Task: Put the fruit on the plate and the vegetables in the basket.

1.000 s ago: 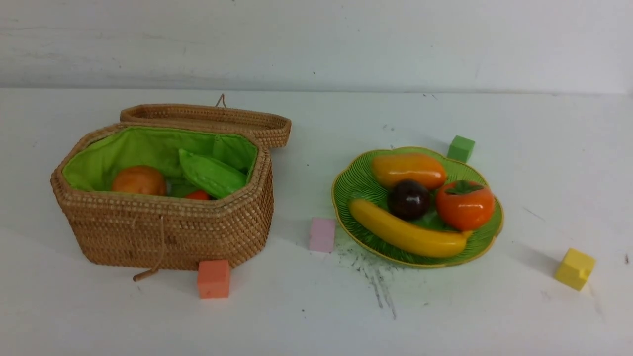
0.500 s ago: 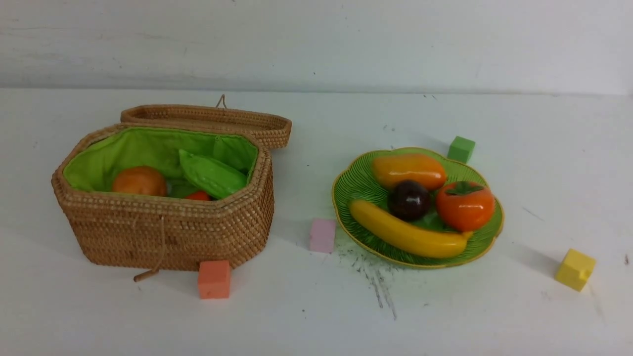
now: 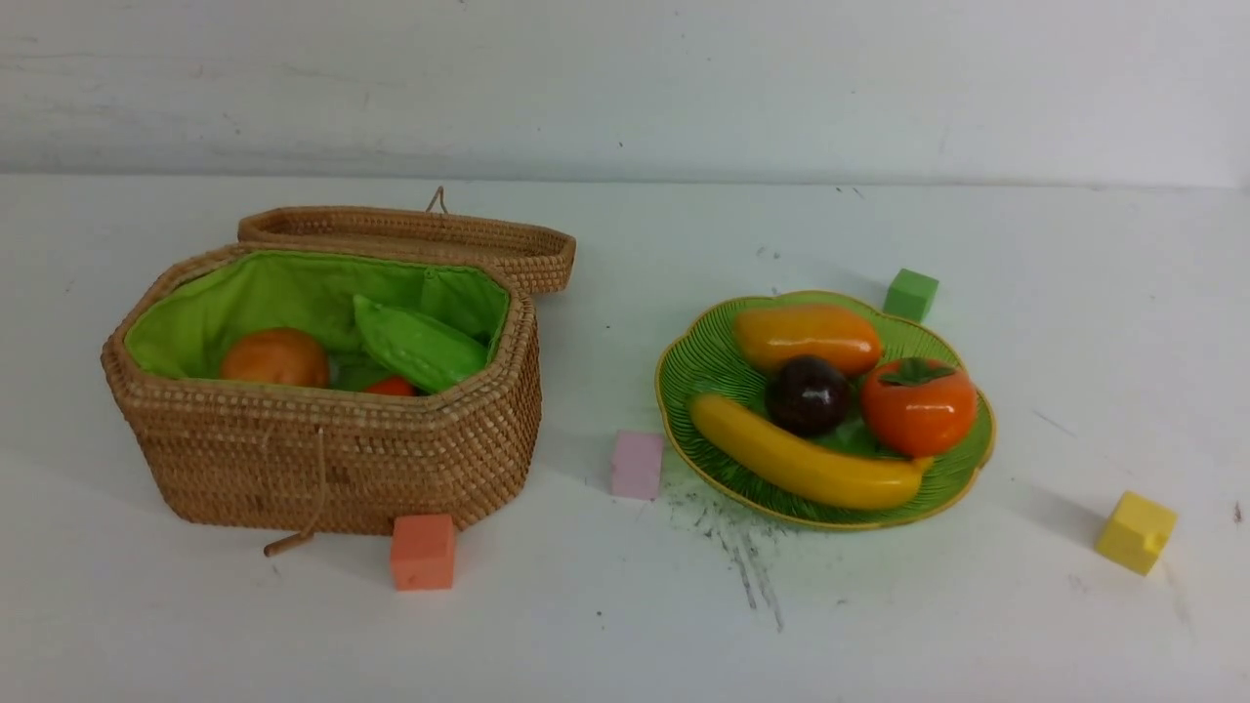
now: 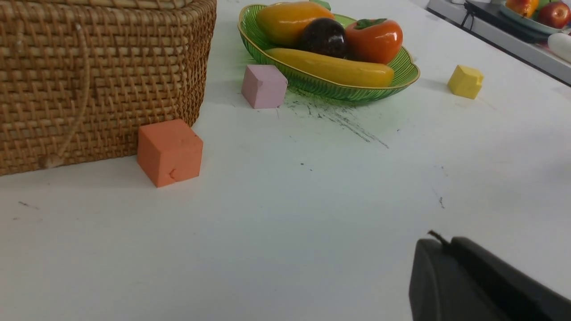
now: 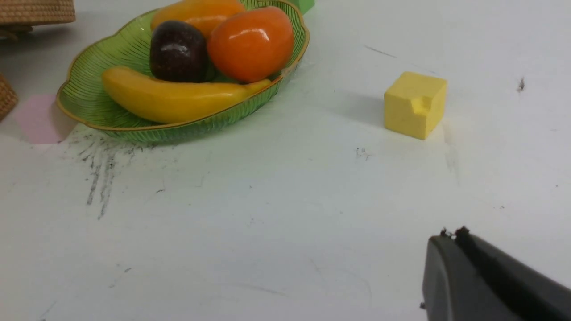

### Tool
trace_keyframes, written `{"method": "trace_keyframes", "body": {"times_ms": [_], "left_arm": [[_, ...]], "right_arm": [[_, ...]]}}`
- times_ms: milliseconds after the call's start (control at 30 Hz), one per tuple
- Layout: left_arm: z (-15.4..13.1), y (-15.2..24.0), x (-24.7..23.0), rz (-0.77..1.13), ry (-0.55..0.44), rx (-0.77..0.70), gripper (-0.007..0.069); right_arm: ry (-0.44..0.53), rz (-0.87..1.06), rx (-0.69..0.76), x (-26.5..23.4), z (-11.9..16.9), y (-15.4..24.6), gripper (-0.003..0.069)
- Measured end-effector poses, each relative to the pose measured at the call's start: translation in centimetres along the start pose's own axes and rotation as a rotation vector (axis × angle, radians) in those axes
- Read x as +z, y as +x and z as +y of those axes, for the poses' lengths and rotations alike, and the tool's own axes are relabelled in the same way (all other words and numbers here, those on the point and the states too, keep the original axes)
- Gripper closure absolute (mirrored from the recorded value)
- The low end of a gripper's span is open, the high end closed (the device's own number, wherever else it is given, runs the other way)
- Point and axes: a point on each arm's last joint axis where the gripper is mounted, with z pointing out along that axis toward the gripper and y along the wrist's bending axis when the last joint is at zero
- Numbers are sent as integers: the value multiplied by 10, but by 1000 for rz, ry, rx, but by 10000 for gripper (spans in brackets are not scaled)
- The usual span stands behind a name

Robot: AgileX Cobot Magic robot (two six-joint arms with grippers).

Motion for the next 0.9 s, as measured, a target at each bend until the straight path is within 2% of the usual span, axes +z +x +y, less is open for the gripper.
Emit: {"method": "trace_keyframes", "body": {"times_ms": [400, 500, 633, 767, 900], "left_arm": [[0, 0, 0, 1, 1, -2, 608], [1, -1, 0, -15, -24, 37, 608], [7, -5, -1, -84, -172, 58, 607], [18, -13, -5, -209, -404, -7, 617], [26, -10, -8, -237, -542, -38, 638]], "right_arm": [[0, 0, 0, 0, 0, 0, 636], [0, 0, 0, 0, 0, 0, 634], [0, 0, 0, 0, 0, 0, 626], [0, 0, 0, 0, 0, 0, 622], [0, -1, 0, 0, 0, 0, 618]]}}
